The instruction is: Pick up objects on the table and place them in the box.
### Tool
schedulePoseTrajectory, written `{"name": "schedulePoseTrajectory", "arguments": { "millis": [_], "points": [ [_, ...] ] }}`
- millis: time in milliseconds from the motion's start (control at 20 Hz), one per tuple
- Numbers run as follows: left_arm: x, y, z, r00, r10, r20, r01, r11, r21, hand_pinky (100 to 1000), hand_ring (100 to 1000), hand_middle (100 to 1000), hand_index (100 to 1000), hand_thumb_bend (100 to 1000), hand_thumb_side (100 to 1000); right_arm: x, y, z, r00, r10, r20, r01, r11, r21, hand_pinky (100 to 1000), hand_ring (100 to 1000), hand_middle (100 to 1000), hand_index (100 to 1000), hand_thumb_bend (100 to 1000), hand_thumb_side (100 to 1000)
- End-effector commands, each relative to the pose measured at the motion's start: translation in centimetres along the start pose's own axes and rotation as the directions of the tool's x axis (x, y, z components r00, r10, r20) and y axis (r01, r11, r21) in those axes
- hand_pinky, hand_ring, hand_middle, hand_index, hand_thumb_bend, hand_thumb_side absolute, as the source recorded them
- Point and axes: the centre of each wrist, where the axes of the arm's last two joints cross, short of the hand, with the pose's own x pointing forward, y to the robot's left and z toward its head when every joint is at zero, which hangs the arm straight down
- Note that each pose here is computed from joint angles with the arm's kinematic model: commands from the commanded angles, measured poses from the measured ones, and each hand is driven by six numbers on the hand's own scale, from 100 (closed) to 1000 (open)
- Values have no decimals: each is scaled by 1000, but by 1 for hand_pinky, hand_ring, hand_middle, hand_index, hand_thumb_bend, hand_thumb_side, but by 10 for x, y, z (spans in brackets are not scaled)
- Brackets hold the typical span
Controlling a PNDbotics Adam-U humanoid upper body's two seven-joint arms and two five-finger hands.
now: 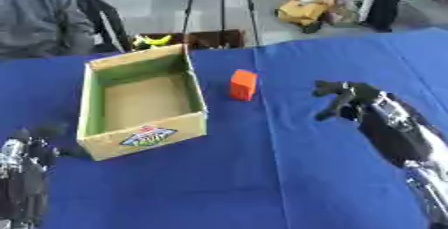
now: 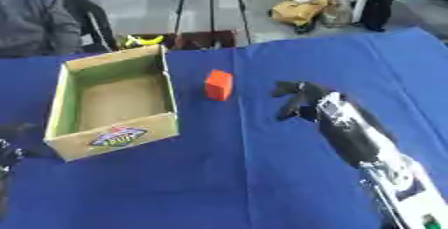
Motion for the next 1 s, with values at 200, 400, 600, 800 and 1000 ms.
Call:
{"name": "schedulePoseTrajectory", "arguments": {
  "millis": [200,400,600,800,1000],
  "points": [
    [8,3,-3,999,-18,29,18,1000,-3,522,808,643,601,100,992,8,-3,-2,999,27,19,-27,1000,16,657,983,731,561,100,895],
    [8,3,-4,999,-19,30,19,1000,-3,522,808,643,601,100,992,8,-3,-2,999,28,18,-28,999,15,657,983,731,561,100,894],
    [8,3,-3,999,-19,29,19,1000,-3,522,808,643,601,100,992,9,-4,-2,999,37,20,-38,999,22,659,985,734,570,100,887],
    [8,4,-3,999,-22,27,22,1000,-7,521,808,643,601,100,992,13,-12,-2,995,89,43,-91,994,53,661,983,738,592,100,838],
    [8,4,-2,999,-25,24,26,1000,-12,521,808,643,601,100,992,22,-26,-3,985,161,68,-166,983,78,664,986,746,645,100,795]
  ]
}}
